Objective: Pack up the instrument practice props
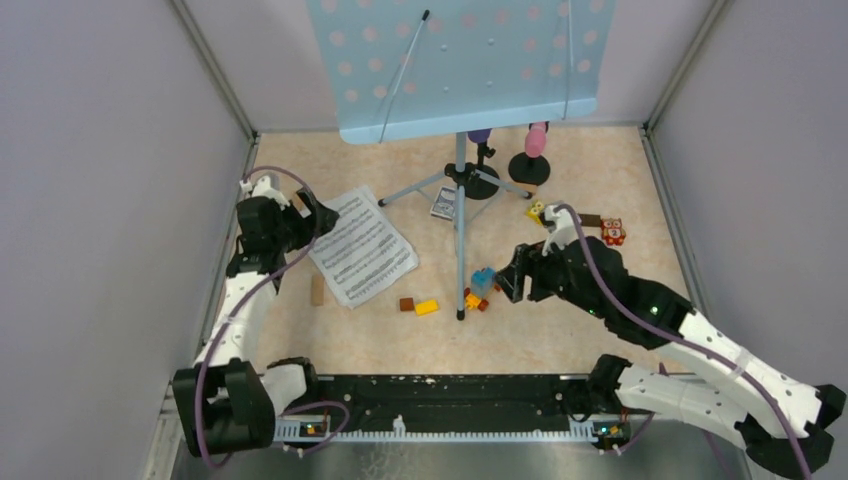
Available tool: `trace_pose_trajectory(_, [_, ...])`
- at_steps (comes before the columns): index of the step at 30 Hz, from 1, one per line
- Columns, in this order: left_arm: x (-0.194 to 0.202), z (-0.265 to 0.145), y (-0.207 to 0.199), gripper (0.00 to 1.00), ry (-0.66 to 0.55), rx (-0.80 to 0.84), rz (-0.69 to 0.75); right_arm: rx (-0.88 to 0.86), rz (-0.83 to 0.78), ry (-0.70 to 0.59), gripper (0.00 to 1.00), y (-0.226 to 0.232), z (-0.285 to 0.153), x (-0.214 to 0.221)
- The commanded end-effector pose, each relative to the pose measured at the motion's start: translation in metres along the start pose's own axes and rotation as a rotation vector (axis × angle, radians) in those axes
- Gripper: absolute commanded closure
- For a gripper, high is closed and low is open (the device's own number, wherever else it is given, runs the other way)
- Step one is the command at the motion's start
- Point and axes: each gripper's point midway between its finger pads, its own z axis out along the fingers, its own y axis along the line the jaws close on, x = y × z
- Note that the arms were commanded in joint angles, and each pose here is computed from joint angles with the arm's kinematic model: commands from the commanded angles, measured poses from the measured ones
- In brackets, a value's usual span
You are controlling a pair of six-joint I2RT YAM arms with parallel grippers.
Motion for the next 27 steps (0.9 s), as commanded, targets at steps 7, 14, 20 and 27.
trace_pose_trajectory(7, [0.009,-0.052,-0.078,0.01,-0.085,0.401,0.112,-0.099,0.176,0.159,0.32,-0.013,0.047,0.016])
trace_pose_trajectory(14, [0.032,-0.066,-0.153,0.01,-0.111,0.609,0.273,-0.196,0.423,-0.023,0.32,-0.04,0.058,-0.024])
trace_pose_trajectory(20, [0.052,-0.07,-0.21,0.01,-0.215,0.706,0.3,-0.244,0.481,-0.061,0.33,-0.034,0.062,-0.035])
trace_pose_trajectory(27, [0.09,-0.048,-0.261,0.03,-0.229,0.699,0.353,-0.227,0.547,-0.172,0.34,-0.044,0.059,-0.032])
